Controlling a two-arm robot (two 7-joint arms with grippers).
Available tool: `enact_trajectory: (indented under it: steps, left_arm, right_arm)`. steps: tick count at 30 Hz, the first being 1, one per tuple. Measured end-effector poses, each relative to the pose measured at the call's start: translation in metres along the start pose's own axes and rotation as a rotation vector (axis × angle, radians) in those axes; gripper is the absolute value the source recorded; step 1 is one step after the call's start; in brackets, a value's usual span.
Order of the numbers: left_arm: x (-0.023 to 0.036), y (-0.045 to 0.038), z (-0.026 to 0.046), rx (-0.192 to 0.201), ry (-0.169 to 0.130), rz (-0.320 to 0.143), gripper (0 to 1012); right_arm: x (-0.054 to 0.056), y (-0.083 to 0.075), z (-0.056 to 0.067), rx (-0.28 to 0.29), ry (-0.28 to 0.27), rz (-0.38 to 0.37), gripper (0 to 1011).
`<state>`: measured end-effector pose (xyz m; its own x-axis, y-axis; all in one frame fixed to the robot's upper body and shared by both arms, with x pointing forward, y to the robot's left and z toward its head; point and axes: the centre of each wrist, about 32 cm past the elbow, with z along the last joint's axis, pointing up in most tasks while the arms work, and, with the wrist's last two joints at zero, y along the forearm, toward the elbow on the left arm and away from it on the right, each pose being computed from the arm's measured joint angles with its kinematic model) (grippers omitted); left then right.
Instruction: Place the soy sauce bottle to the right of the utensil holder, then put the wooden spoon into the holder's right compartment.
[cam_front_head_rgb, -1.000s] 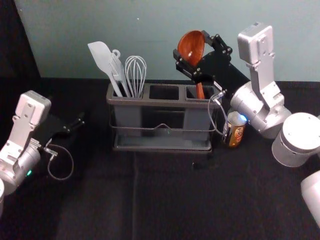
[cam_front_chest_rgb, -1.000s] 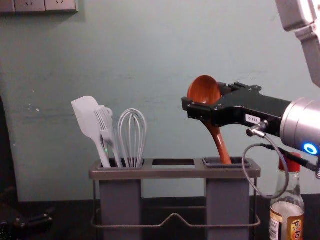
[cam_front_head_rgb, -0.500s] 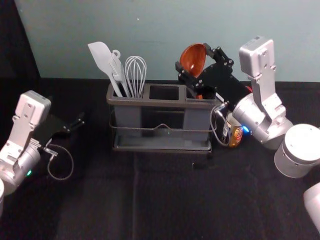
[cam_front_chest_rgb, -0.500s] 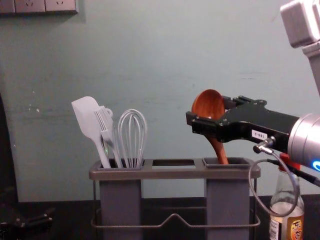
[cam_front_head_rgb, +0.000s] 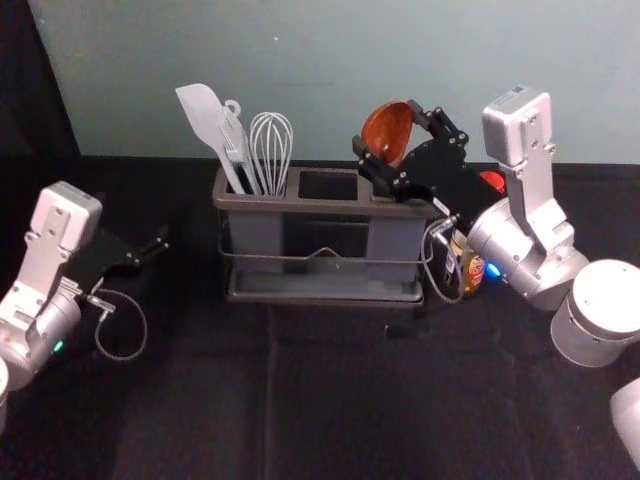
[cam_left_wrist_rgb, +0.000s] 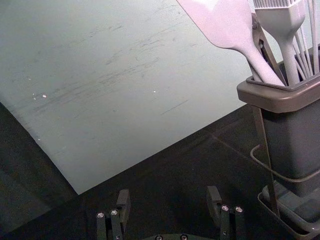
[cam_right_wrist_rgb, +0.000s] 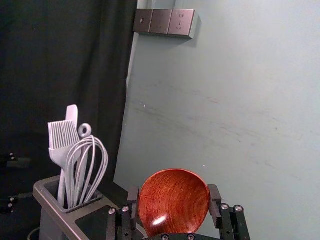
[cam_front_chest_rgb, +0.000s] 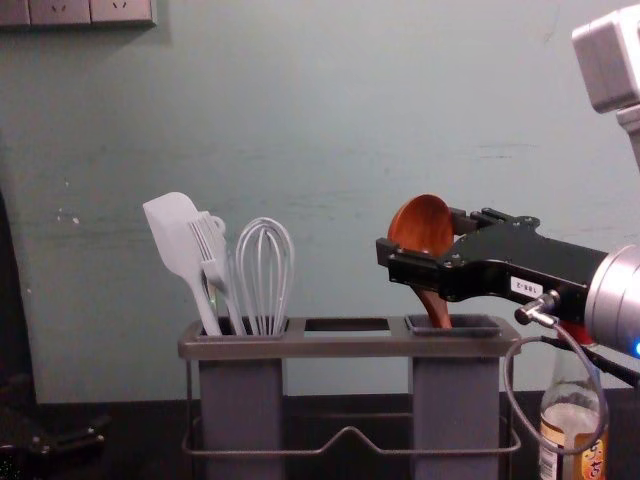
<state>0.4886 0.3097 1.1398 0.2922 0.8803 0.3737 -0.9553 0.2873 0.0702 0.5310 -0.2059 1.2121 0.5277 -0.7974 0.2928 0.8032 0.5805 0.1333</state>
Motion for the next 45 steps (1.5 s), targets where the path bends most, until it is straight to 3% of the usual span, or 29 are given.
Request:
enact_trajectory:
  steps: [7,15,37,45]
  left_arm:
    - [0.0,0.0,0.0,0.0,0.0,0.0,1005]
    - [0.0,0.0,0.0,0.0,0.0,0.0,1005]
    - [0.0,0.0,0.0,0.0,0.0,0.0,1005]
    - [0.0,0.0,0.0,0.0,0.0,0.0,1005]
  right_arm:
    - [0.0,0.0,0.0,0.0,0.0,0.0,840]
    - [0.0,0.001,0.0,0.001,0.0,0.001,1004]
    - [0.0,0.001,0.001,-0.002,-0.001,0.0,1004]
    - [0.008,0.002,0.019,-0.012,-0.032,0.011,1004]
